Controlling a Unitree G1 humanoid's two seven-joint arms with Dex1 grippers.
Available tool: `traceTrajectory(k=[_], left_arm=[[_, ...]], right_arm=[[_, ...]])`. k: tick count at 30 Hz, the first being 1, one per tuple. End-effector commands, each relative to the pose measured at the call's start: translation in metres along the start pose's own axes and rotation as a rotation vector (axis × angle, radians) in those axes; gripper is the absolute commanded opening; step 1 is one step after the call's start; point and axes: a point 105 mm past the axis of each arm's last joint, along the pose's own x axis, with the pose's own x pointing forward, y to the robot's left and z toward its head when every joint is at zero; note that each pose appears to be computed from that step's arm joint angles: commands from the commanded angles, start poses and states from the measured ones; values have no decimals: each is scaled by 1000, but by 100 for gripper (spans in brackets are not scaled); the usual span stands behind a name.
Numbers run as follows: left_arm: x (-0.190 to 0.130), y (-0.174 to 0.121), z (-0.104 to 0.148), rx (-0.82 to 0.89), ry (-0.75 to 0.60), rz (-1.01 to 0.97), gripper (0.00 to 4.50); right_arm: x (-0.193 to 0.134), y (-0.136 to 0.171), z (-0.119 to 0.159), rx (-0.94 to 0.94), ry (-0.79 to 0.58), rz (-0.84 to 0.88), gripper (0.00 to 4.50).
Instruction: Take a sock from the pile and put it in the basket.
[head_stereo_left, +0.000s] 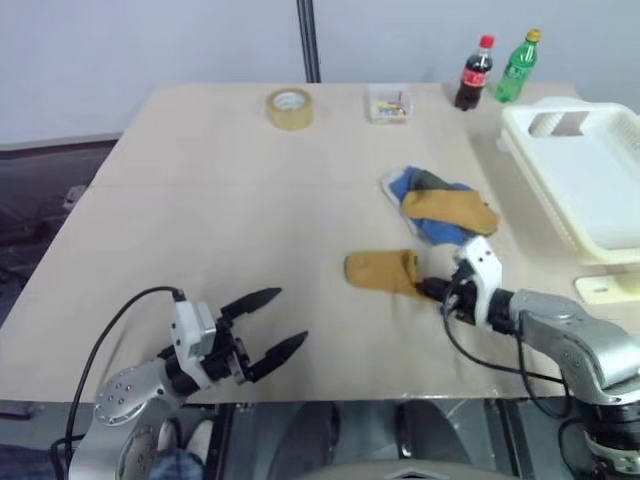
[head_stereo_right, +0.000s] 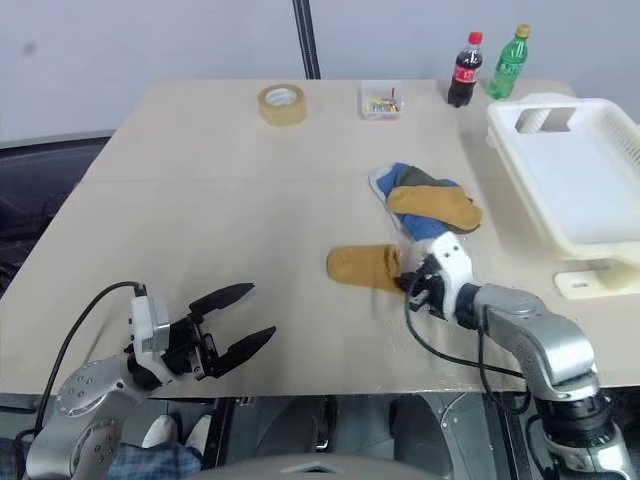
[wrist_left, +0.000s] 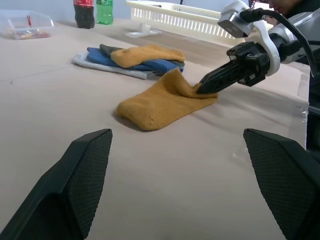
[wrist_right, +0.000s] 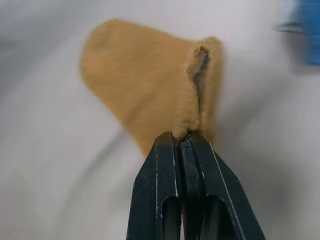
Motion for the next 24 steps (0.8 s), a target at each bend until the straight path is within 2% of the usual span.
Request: traceTrajectory(k=[1,7,12,17,21,24], left_arm=[[4,-3,6,24,-20,-30,450],[6,-1,7,29,-23,-34,450],[4,-2,7,33,-17,-25,450],[4,-2,7,34,-19,-16,450],[4,-2,7,33,-20,-13,450],[4,-1,7,35,-19,-13,450]], right_arm=[[21,6,12,-54,-32,16,6],[47,3,16,-127,-38,3,6],[51,45,21,-156,-73,233,6],[40,68,21,-163,-72,405,6],[29,69,16,-155,-40,460,6],[29,44,16,-133,-25,334,6]])
